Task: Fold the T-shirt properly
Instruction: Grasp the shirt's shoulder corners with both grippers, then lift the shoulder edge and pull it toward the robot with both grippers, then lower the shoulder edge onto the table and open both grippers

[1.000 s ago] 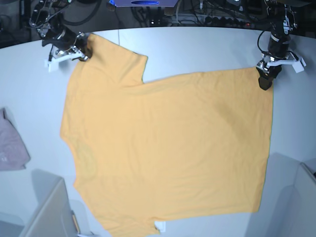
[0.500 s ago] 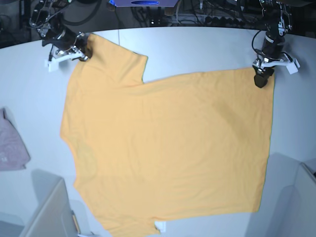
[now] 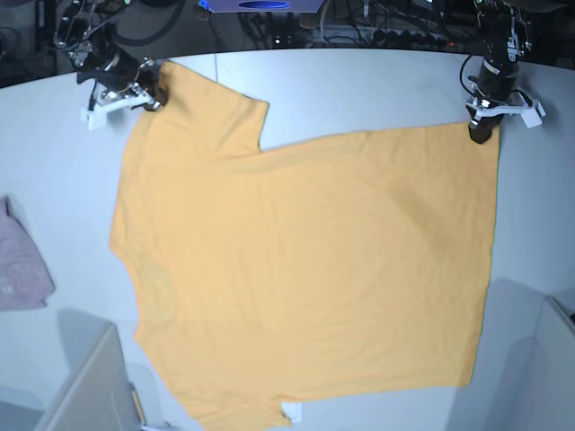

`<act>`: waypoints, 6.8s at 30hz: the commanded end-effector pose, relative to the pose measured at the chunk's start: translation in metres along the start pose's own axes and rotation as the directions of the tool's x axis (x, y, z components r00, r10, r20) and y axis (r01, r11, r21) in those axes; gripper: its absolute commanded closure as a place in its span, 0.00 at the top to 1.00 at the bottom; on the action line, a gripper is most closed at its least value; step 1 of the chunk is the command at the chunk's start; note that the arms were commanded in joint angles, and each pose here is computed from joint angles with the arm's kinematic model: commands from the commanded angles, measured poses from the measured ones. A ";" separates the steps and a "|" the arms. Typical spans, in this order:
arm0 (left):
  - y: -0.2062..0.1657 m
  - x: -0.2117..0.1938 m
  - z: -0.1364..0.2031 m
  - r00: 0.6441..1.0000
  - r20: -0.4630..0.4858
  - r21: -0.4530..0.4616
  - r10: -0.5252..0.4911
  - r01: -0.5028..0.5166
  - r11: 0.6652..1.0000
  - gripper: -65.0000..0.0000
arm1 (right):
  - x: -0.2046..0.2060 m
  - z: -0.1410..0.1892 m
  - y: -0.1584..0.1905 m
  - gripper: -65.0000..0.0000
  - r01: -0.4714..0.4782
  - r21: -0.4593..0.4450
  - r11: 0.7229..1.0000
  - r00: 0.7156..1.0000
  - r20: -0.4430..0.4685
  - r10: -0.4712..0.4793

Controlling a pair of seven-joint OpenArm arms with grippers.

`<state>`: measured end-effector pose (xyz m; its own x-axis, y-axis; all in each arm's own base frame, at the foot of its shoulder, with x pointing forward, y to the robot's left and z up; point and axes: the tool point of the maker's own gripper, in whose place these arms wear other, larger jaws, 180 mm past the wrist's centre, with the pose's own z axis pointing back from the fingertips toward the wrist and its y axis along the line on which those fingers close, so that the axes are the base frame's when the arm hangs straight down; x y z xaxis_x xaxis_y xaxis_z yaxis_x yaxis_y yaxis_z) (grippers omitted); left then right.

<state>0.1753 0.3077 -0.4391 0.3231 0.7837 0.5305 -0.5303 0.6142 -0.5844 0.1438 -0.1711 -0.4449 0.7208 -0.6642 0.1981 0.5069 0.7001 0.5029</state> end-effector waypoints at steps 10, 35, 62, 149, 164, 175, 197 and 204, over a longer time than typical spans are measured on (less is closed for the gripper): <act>0.012 -0.009 0.006 0.999 -0.045 0.041 -0.018 0.020 0.999 0.00 | -0.017 0.007 -0.017 0.00 0.004 -0.054 0.999 0.999 -0.041 -0.007; 0.006 0.015 0.058 0.987 -0.030 0.033 -0.156 0.157 0.987 0.00 | -0.019 0.046 0.037 0.00 0.069 0.202 0.977 0.998 -0.013 -0.067; -0.093 0.069 0.020 0.914 0.205 -0.085 -0.349 0.372 0.925 0.00 | 0.078 0.053 0.116 0.00 -0.149 0.361 0.921 0.974 0.214 0.074; -0.086 0.128 -0.053 0.931 0.224 0.012 -0.287 0.292 0.956 0.00 | 0.168 -0.065 0.202 0.00 -0.236 0.334 0.913 0.971 0.106 0.212; -0.089 0.135 -0.058 0.908 0.173 0.066 -0.383 0.377 0.924 0.00 | 0.167 -0.047 0.213 0.00 -0.180 0.444 0.878 0.983 0.110 0.145; -0.072 0.138 -0.035 0.898 0.190 0.105 -0.398 0.384 0.917 0.00 | 0.162 -0.036 0.208 0.00 -0.193 0.456 0.869 0.981 0.094 0.168; -0.089 0.131 -0.073 0.931 0.098 0.060 -0.351 0.346 0.936 0.00 | 0.166 -0.069 0.196 0.00 -0.162 0.362 0.918 0.986 0.032 0.162; -0.088 0.136 -0.077 0.935 0.093 0.065 -0.342 0.337 0.939 0.00 | 0.167 -0.073 0.191 0.09 -0.141 0.354 0.925 0.989 0.018 0.144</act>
<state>0.3199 0.3583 -0.3778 0.4398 0.5348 0.7215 -0.4514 0.8261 -0.3372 0.3802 -0.1238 -0.3957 0.7993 -0.5516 0.2383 0.2345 0.6514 0.7216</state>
